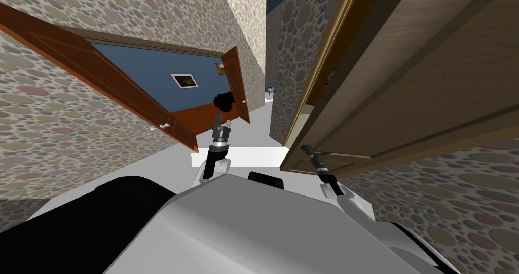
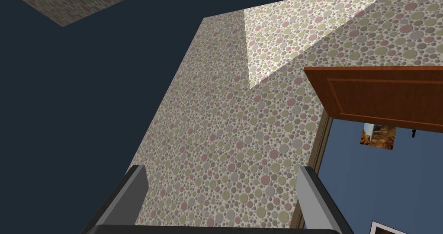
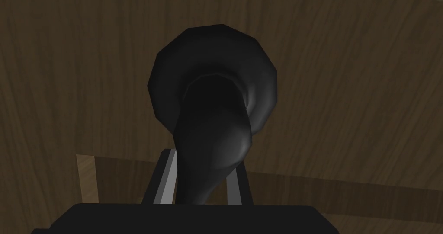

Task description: Pull the door open

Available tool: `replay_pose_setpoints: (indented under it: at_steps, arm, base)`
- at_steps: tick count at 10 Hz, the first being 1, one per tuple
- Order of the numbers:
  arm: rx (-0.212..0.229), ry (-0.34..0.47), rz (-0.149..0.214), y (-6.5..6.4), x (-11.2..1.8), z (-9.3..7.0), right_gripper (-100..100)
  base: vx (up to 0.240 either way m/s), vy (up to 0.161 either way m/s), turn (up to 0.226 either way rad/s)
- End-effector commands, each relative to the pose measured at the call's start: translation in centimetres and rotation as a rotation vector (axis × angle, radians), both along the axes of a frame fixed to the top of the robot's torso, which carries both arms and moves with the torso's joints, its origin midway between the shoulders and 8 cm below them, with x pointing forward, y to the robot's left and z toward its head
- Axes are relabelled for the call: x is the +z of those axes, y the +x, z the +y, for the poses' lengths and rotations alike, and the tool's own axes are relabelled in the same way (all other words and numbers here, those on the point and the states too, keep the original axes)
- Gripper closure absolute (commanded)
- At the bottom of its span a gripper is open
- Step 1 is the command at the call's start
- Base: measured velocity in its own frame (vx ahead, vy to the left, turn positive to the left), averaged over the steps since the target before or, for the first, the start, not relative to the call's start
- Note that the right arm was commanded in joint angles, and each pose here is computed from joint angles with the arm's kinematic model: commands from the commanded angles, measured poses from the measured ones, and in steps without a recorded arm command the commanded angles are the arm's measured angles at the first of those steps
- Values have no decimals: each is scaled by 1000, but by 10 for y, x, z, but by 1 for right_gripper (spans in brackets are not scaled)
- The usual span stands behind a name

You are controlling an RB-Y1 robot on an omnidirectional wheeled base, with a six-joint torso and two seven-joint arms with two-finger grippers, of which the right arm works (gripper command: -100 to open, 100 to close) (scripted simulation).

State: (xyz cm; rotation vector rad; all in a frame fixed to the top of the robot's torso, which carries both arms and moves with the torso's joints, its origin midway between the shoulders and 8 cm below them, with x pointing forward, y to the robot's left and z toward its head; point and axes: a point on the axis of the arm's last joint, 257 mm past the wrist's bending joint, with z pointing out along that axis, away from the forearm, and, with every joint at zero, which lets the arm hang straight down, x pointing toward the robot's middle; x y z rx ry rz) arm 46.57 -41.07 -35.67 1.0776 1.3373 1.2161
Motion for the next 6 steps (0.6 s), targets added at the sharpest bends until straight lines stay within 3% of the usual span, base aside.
replay_pose_setpoints:
  at_steps: [1,3,6]
  arm:
    - [17,2,-6,-8,1,-1,100]
    - [39,1,-6,-25,1,-10,100]
    - [39,1,-6,-25,1,-10,100]
  base:
    - [-134,-59,129]
    - [-146,-73,162]
    - [-70,-30,2]
